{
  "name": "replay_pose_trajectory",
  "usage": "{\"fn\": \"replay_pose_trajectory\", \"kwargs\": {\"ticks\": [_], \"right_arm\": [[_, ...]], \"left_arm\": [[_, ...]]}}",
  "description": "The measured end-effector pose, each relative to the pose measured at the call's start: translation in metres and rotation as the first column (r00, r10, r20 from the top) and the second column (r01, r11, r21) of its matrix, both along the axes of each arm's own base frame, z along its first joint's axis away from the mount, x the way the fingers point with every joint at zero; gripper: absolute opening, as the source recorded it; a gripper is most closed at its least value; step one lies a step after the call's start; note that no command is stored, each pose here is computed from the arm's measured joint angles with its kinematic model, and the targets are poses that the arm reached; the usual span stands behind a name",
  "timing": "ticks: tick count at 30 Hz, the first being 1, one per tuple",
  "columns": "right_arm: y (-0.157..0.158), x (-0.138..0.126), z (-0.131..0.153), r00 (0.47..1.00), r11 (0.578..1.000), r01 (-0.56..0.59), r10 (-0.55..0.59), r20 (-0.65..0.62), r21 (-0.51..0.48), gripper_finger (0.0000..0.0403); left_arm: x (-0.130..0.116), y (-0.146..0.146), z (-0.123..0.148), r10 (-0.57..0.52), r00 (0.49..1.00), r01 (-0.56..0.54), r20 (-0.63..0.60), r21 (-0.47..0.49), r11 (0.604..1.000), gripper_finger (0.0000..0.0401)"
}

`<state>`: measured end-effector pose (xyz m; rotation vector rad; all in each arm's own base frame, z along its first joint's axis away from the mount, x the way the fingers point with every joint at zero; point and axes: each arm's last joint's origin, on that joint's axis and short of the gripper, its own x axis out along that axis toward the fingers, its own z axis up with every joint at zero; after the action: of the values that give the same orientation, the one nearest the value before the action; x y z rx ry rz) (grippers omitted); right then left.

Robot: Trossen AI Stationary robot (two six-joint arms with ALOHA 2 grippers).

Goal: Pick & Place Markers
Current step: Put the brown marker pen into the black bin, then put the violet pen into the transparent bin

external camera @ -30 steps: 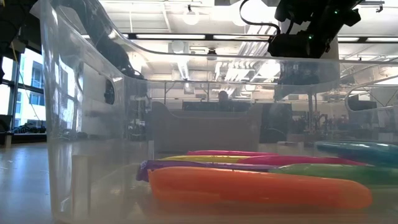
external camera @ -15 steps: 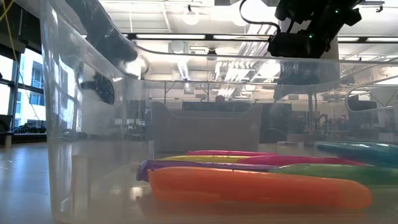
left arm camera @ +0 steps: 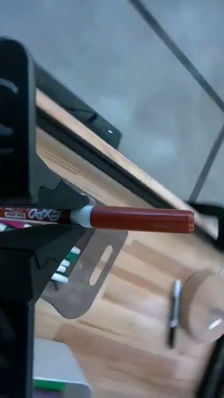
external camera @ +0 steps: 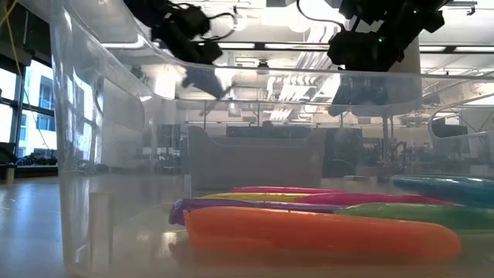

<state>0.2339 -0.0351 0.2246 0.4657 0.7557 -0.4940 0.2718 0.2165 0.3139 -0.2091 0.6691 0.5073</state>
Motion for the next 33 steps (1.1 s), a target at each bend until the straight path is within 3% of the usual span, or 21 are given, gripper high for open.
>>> {"fn": "replay_pose_trajectory", "kwargs": {"ticks": [4,12,18,23,30,33], "right_arm": [[0.000,0.000,0.000,1.000,1.000,-0.003,0.003,0.001,0.001,0.0002],[0.000,-0.001,-0.001,1.000,1.000,-0.010,0.010,-0.017,-0.003,0.0002],[0.000,-0.001,-0.001,1.000,1.000,-0.009,0.009,-0.015,0.004,0.0002],[0.000,-0.001,-0.001,1.000,1.000,-0.014,0.014,-0.018,0.003,0.0001],[0.001,-0.002,-0.001,1.000,1.000,0.007,-0.006,-0.016,0.027,0.0001],[0.001,-0.002,-0.001,1.000,0.999,0.030,-0.030,-0.009,0.046,0.0001]], "left_arm": [[0.030,0.005,-0.014,-0.120,0.987,0.119,-0.105,-0.025,0.993,0.0019],[0.052,-0.007,-0.053,-0.168,0.907,0.143,-0.386,-0.094,0.985,0.0074],[0.061,-0.023,-0.053,-0.190,0.893,0.174,-0.407,-0.078,0.982,0.0103],[0.051,-0.035,-0.035,-0.163,0.896,0.146,-0.413,-0.073,0.987,0.0110],[0.019,-0.064,0.011,-0.159,0.957,0.141,-0.242,-0.088,0.986,0.0099],[-0.003,-0.080,0.008,-0.128,0.975,0.116,-0.184,-0.072,0.991,0.0068]]}}
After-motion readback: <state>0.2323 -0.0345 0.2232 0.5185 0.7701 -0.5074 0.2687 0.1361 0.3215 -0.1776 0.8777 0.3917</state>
